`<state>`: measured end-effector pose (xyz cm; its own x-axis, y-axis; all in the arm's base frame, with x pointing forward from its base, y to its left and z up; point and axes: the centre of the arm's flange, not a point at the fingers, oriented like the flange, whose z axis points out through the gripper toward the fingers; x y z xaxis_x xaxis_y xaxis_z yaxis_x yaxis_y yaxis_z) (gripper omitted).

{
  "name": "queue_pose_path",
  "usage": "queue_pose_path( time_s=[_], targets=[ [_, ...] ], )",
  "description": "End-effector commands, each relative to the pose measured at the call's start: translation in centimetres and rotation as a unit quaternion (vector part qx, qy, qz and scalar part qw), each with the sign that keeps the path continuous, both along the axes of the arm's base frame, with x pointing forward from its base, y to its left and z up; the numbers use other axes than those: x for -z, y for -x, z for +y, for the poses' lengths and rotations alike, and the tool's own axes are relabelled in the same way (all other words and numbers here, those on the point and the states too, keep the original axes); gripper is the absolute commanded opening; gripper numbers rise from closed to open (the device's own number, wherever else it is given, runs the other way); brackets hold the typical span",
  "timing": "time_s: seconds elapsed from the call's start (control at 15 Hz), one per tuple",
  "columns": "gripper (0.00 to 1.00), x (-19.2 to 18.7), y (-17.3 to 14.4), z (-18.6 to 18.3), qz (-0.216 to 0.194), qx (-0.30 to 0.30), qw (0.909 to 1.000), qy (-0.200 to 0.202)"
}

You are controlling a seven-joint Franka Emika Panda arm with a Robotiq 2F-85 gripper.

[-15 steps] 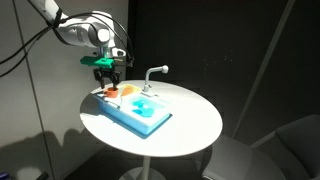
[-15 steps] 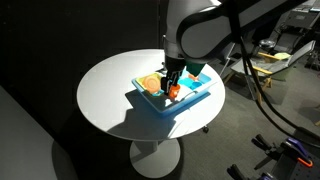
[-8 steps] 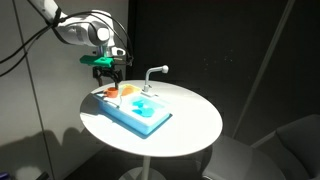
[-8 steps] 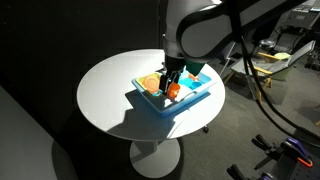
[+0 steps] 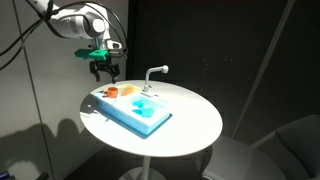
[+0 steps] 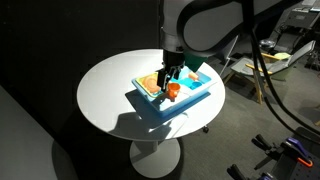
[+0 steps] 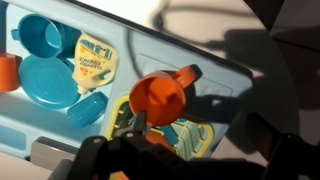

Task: Remove the orange mug from the sink and put it on the left side of the counter.

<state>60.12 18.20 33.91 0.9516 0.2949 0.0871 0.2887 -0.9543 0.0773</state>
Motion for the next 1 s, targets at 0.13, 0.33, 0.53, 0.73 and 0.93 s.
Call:
queue_pose_path(
  time_s=[0.13,0.33,0.53,0.73,0.93],
  targets=[
    [1.0,-3.4,1.5,-1.0,-0.005,0.074,0.9972,0.01],
    [1.0,-4.6,2.1,-2.1,-0.003,0.115,0.9932,0.011],
    [1.0,-5.9,3.0,-2.8,0.003,0.146,0.9893,0.009],
    [1.0,-6.8,3.8,-3.6,0.004,0.165,0.9863,0.005],
    [1.0,-7.7,4.7,-4.6,0.007,0.183,0.983,-0.003]
  ],
)
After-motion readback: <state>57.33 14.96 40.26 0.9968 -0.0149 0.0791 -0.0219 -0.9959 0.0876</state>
